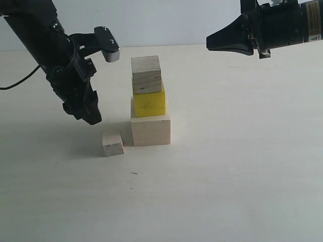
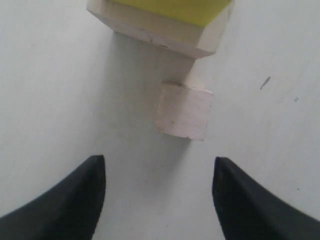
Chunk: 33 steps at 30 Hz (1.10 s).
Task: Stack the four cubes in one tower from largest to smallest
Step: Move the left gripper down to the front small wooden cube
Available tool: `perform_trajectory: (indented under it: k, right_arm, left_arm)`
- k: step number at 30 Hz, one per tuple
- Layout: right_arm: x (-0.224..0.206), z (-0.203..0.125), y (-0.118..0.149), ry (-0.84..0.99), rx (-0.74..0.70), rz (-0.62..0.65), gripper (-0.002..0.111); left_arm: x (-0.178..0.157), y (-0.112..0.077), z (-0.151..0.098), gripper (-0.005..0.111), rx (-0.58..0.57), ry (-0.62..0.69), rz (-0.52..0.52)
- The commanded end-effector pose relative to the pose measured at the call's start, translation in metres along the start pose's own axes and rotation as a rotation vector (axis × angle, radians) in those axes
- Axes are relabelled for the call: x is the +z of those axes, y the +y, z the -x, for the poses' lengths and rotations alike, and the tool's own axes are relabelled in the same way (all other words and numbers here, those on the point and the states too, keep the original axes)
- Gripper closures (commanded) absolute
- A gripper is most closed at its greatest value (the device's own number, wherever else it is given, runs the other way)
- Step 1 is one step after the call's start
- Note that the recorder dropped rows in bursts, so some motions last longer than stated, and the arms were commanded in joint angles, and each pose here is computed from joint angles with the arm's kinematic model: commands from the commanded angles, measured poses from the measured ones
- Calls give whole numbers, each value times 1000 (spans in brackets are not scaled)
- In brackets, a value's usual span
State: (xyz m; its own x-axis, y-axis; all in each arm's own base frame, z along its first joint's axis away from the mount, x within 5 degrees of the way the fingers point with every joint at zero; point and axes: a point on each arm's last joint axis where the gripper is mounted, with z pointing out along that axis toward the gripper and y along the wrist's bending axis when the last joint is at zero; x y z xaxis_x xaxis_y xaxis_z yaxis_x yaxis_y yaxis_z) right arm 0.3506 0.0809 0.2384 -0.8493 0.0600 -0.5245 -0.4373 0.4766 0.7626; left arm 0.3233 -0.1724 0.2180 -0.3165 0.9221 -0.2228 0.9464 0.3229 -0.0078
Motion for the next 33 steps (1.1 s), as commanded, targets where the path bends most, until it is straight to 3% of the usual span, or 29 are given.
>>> perform_trajectory:
  k: [1, 5, 11, 17, 30, 33]
  right_arm:
    - [-2, 1, 1, -5, -9, 6, 108]
    - [-2, 3, -3, -26, -20, -33, 108]
    - [-4, 12, -18, -120, -37, -209, 108]
    - [-4, 12, -18, -122, -37, -212, 108]
    - [-4, 12, -18, -121, -37, -210, 108]
    - [-4, 12, -18, -121, -37, -210, 108]
  left_arm:
    - [2, 0, 2, 46, -16, -27, -5]
    - [4, -2, 5, 46, -41, -54, -33]
    - [18, -7, 3, 46, 44, 10, -121]
    - [22, -5, 4, 46, 93, 0, -108]
    - [50, 0, 3, 46, 73, 24, -138]
    - [53, 2, 5, 40, 88, 2, -130]
